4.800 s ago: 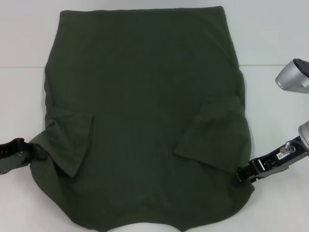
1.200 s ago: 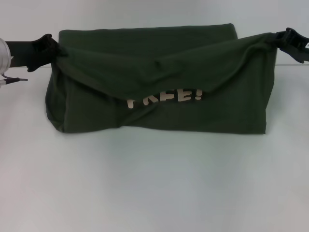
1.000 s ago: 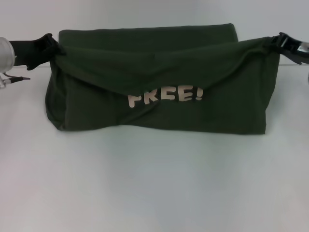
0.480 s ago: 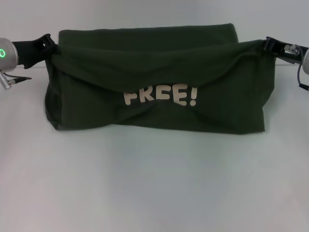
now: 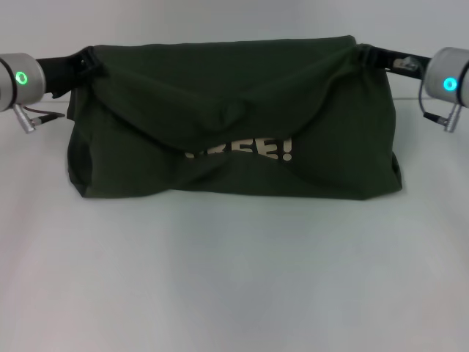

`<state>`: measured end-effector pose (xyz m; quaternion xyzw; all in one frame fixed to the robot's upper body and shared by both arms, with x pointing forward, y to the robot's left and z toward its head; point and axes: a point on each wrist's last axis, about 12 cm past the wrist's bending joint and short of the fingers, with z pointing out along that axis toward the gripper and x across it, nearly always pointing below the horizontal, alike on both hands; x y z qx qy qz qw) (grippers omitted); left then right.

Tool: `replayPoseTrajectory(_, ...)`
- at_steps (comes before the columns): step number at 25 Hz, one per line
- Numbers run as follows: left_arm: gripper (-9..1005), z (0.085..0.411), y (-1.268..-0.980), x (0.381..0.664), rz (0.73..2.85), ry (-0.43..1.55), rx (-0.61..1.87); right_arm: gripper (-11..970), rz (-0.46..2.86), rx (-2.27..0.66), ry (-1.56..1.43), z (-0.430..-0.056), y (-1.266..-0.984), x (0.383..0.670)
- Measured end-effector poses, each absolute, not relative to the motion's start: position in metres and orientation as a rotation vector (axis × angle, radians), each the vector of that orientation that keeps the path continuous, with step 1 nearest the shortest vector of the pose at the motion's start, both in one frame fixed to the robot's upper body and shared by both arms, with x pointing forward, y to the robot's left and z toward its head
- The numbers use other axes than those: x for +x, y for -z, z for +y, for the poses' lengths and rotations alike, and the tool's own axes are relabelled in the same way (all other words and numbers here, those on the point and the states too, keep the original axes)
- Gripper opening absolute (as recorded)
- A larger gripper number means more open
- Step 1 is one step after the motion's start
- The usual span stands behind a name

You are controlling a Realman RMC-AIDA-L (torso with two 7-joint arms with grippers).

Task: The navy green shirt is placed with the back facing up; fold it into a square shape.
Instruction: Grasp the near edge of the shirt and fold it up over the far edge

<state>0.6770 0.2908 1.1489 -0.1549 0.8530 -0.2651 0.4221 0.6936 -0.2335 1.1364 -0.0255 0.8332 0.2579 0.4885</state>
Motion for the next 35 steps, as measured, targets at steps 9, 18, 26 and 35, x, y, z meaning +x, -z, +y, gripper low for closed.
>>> replayPoseTrajectory(9, 21, 0.281, -1.141, 0.678, 2.136, 0.621, -0.385, 42, 2.048, -0.156, -0.498, -0.211, -1.136, 0.702)
replayPoseTrajectory(18, 26, 0.259, -1.144, 0.683, 2.183, 0.592, -0.238, 45, 2.059, -0.161, -0.477, -0.209, -1.137, 0.705)
replayPoseTrajectory(26, 185, 0.258, -1.137, 0.679, 2.181, 0.589, -0.256, 197, 2.113, -0.150, -0.465, -0.221, -1.139, 0.707)
replayPoseTrajectory(35, 525, 0.280, -1.136, 0.660, 2.158, 0.685, -0.340, 427, 2.142, -0.107, -0.655, -0.251, -1.158, 0.700)
